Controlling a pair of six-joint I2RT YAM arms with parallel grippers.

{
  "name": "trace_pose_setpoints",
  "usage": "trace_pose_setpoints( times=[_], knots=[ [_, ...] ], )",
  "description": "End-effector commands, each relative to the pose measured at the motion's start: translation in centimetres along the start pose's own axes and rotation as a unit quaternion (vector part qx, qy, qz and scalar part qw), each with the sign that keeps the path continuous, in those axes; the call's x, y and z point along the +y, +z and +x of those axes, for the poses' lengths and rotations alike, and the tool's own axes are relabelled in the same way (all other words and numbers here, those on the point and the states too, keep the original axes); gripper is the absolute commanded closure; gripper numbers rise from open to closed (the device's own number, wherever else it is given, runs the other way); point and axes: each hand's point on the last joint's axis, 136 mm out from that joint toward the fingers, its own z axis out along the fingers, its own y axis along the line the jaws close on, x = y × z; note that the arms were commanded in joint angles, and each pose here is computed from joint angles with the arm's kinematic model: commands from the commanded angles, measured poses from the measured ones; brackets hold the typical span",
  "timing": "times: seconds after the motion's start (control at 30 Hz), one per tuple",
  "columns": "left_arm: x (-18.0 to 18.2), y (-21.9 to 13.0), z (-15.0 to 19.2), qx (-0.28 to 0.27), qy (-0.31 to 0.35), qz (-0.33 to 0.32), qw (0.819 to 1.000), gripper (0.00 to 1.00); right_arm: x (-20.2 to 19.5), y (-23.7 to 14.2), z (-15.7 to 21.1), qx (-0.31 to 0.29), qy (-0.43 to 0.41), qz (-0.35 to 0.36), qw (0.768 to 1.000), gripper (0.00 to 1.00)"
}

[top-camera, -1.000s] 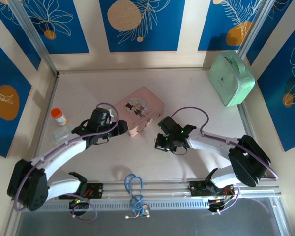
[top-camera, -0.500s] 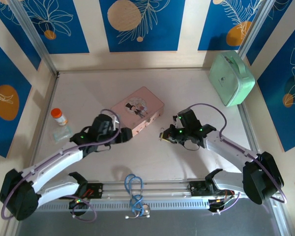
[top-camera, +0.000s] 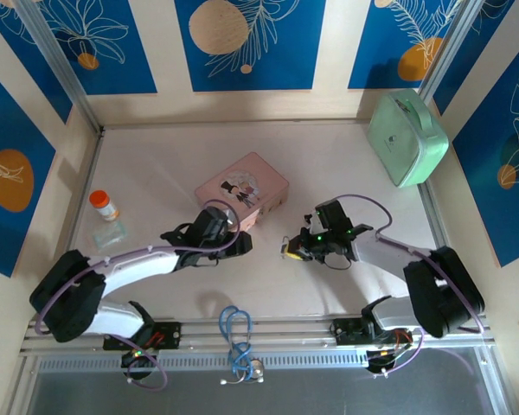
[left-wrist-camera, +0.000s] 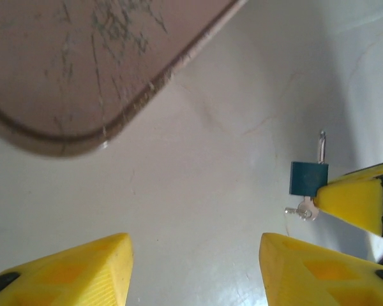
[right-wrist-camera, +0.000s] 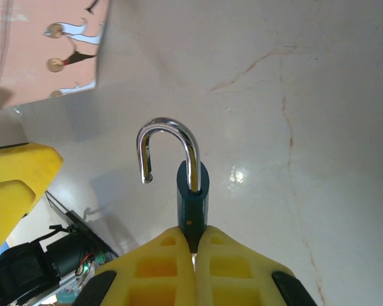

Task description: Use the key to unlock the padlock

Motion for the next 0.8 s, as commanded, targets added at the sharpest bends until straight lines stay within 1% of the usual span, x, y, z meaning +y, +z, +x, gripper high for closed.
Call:
trace_pose_setpoints(
  times=[0.0,0.1,0.27,0.37,0.47,0.63,0.77],
  knots=[
    [-0.2,0.3,-2.0,-0.031,-0.008,-0.006,0.999,0.46,2.3,0.9,-0.8,0.013,-0.034,-0.03,0.999,1.0],
    [1.4,0.4,-2.1,-0.034,-0.02,-0.026,0.999,0.46,3.3,2.2,-1.3,0.024,-0.047,-0.037,0.998,1.0],
    [3.8,-0.4,-2.6,-0.046,-0.038,-0.05,0.997,0.46,3.4,4.5,-2.2,0.042,-0.046,-0.029,0.998,1.0],
    [4.7,-0.5,-2.7,-0.042,-0.042,-0.06,0.996,0.46,2.9,5.7,-2.3,0.05,-0.042,-0.018,0.998,1.0],
    [5.6,-0.6,-2.5,-0.041,-0.046,-0.07,0.996,0.46,2.1,6.2,-2.5,0.046,-0.036,0.001,0.998,1.0],
    [6.8,-0.9,-2.5,-0.043,-0.055,-0.083,0.994,0.46,0.5,6.1,-2.4,0.039,-0.026,0.032,0.998,0.9],
    [7.5,-1.4,-2.5,-0.044,-0.061,-0.091,0.993,0.46,-0.7,5.5,-2.1,0.032,-0.024,0.054,0.998,0.84]
  ],
)
